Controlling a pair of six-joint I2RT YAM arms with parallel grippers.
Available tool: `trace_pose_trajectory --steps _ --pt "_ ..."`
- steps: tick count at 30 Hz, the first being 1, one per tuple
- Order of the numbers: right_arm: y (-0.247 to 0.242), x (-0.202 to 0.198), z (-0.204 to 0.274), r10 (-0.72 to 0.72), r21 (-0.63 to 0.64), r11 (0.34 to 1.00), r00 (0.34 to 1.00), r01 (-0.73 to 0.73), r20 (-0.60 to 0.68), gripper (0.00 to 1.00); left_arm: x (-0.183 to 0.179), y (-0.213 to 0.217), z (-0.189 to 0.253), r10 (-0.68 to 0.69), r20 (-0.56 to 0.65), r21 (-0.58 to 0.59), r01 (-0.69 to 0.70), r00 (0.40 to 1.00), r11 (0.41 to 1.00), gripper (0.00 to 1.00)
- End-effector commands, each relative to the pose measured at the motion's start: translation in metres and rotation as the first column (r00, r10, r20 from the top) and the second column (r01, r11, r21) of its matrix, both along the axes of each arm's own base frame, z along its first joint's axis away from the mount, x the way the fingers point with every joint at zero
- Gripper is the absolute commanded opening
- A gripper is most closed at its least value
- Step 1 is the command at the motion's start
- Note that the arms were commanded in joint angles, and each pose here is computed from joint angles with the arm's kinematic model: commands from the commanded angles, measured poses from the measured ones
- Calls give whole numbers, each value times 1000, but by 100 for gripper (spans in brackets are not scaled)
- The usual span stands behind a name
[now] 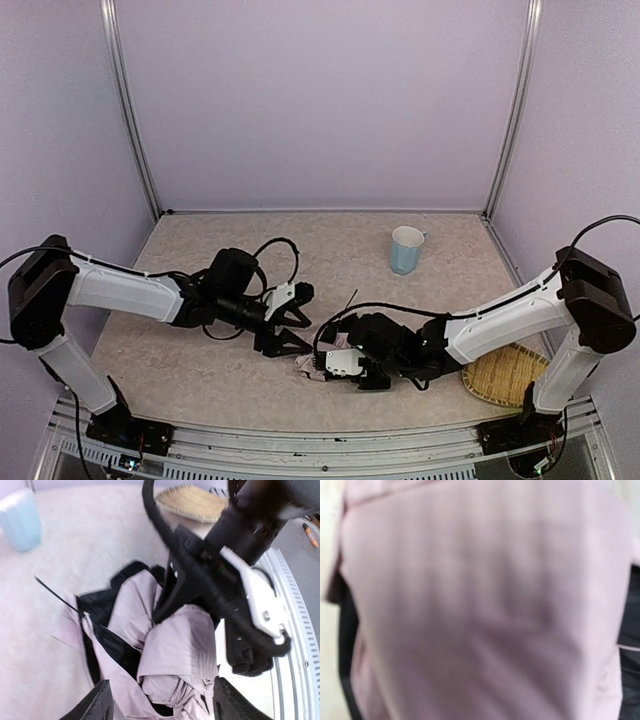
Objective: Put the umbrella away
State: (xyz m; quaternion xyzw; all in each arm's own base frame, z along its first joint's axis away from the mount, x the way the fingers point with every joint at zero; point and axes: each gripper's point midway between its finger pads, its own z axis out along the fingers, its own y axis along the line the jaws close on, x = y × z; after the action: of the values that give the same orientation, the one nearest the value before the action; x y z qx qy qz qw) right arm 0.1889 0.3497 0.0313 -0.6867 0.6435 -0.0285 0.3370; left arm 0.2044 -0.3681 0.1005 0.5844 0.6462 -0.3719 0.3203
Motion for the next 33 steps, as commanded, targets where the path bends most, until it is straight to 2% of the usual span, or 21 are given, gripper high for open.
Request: trace_pose_trajectory --steps 1,6,10,14,18,24,28,30,31,33 --pt "-18 2 11 -65 18 998 993 67 -99 0 11 6 79 117 200 -292 -55 973 955 68" --pt "-4 20 94 -44 289 954 990 81 -134 0 2 25 91 196 193 -347 -120 961 930 63" --pt "-4 27 171 35 510 860 991 38 -132 0 -20 30 106 217 217 -406 -114 952 907 58" --pt "-7 14 235 148 640 765 987 -75 -60 0 -45 25 119 219 289 -452 -69 932 889 58" --pt "-7 -1 277 237 692 702 971 -168 -5 0 -45 19 122 232 309 -468 -64 922 881 65" --pt "-1 -5 313 280 712 670 960 -212 22 0 -42 2 131 225 338 -478 -39 914 877 71" --pt "2 -7 328 301 727 645 953 -235 41 0 -48 -11 135 162 336 -493 27 928 870 73" --pt "3 -7 329 301 728 645 953 -233 38 0 -53 -20 135 124 332 -493 60 935 868 69" --pt "3 -7 329 302 729 644 952 -234 38 0 -56 -24 135 107 330 -493 75 938 867 62" --pt "2 -7 331 299 731 643 954 -230 38 0 -58 -29 134 82 315 -491 88 945 867 39"
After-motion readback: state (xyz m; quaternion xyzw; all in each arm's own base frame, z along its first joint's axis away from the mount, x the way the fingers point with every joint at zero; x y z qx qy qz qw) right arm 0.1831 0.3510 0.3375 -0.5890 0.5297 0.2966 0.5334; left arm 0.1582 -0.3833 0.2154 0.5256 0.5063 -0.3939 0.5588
